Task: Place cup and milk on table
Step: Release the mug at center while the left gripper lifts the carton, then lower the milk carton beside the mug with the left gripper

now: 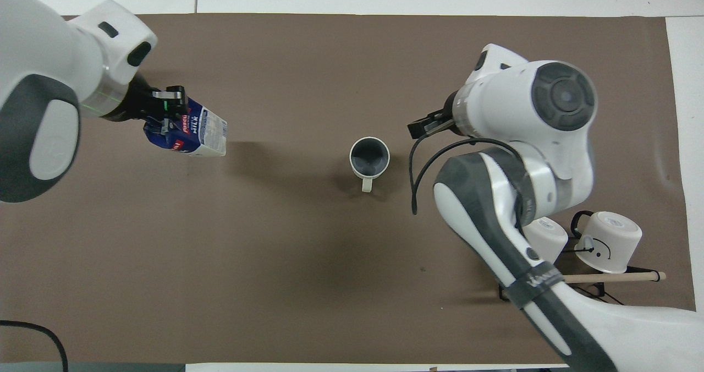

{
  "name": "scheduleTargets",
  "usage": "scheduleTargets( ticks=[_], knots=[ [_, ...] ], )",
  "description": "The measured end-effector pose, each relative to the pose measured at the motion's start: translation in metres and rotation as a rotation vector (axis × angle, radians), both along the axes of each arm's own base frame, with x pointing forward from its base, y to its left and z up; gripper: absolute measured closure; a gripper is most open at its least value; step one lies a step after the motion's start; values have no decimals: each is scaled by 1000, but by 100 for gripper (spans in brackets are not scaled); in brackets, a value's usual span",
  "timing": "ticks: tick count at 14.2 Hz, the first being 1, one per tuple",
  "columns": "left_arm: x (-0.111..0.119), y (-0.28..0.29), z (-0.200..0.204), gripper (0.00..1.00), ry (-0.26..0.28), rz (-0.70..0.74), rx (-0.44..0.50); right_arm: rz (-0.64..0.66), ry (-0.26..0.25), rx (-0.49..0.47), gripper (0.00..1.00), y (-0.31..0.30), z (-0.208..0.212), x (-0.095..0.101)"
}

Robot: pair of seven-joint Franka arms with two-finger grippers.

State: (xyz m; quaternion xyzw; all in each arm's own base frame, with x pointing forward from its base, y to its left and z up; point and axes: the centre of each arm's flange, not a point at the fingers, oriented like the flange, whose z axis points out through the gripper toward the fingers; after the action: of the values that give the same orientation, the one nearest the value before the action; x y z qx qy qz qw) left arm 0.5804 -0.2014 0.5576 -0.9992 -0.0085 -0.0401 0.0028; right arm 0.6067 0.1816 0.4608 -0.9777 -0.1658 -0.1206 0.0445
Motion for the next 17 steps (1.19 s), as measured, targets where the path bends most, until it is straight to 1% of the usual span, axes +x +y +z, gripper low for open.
scheduleTargets(
  ticks=[2,3,5,6,8,10,12,14,17],
  knots=[
    [-7,-52,-13,59,-38,18,12,-86,18,-19,0,-47,25,11],
    [-13,-75,-20,59,-45,29,15,-126,33,-29,0,-67,36,16],
    [-26,-117,-36,59,-44,37,14,-236,69,-33,0,-104,55,20],
    [-32,-132,-44,59,-40,37,16,-300,78,-28,0,-123,63,21],
    [-39,-151,-52,59,-41,40,14,-380,94,-30,0,-155,77,17],
    [-45,-164,-52,59,-56,48,13,-417,130,-65,0,-175,95,2],
    [-50,-174,-55,59,-62,53,9,-454,177,-79,0,-191,117,-19],
    [-53,-181,-60,59,-58,53,14,-509,230,-83,0,-209,138,-41],
    [-63,-195,-72,59,-43,36,24,-586,294,-82,0,-244,153,-61]
  ],
)
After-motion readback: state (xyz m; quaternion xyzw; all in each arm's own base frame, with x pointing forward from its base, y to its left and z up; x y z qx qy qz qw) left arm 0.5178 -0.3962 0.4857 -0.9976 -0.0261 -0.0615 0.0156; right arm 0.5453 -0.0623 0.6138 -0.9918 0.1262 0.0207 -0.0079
